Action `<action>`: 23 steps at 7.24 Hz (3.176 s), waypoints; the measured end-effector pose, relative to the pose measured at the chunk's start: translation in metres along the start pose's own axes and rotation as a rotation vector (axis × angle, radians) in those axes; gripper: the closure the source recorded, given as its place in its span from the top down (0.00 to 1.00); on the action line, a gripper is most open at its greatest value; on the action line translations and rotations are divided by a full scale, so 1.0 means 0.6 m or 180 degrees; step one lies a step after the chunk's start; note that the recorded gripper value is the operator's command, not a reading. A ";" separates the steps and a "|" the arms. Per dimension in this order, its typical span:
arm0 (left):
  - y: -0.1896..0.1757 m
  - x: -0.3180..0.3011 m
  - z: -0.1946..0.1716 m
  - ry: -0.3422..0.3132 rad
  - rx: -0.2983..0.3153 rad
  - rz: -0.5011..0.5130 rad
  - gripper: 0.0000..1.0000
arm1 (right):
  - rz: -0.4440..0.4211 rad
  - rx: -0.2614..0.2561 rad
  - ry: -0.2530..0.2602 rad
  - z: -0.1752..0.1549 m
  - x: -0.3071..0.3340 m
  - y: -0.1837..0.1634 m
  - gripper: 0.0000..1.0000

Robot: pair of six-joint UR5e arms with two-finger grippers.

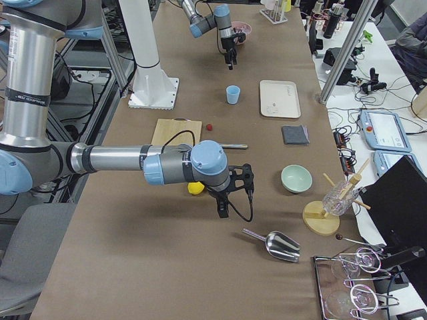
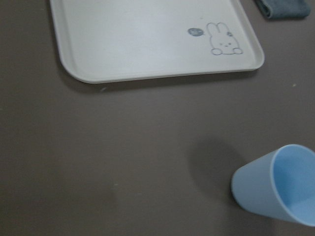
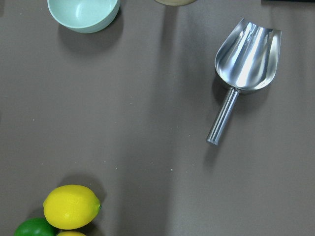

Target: Mash ice and strawberries in cup

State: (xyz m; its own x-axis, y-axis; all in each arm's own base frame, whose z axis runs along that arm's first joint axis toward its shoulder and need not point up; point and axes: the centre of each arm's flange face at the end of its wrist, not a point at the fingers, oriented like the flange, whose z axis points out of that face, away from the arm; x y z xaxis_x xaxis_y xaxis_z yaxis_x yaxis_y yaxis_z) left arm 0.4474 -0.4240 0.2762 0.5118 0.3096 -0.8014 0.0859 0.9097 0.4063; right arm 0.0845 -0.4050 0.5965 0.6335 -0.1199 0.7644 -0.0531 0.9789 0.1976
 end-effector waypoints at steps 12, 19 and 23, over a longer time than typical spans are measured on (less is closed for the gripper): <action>0.011 -0.590 -0.127 -0.0629 -0.0756 0.1299 0.99 | -0.0030 0.0019 0.0005 -0.003 -0.003 -0.003 1.00; 0.026 -0.600 -0.120 -0.0541 -0.0784 0.1141 0.98 | -0.0036 0.0013 0.0008 -0.001 -0.004 -0.004 1.00; 0.036 -0.601 -0.110 -0.0401 -0.0779 0.0951 0.98 | -0.0036 0.0012 0.0008 -0.001 -0.004 -0.004 1.00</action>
State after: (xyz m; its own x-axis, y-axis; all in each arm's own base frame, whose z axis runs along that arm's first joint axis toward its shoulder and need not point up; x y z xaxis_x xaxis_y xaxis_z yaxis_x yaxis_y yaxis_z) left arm 0.2080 -0.4975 0.5452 0.5854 0.5479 -0.5976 -0.2807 0.8285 0.4846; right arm 0.0835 -0.4069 0.5934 0.6361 -0.1306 0.7604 -0.0489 0.9768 0.2086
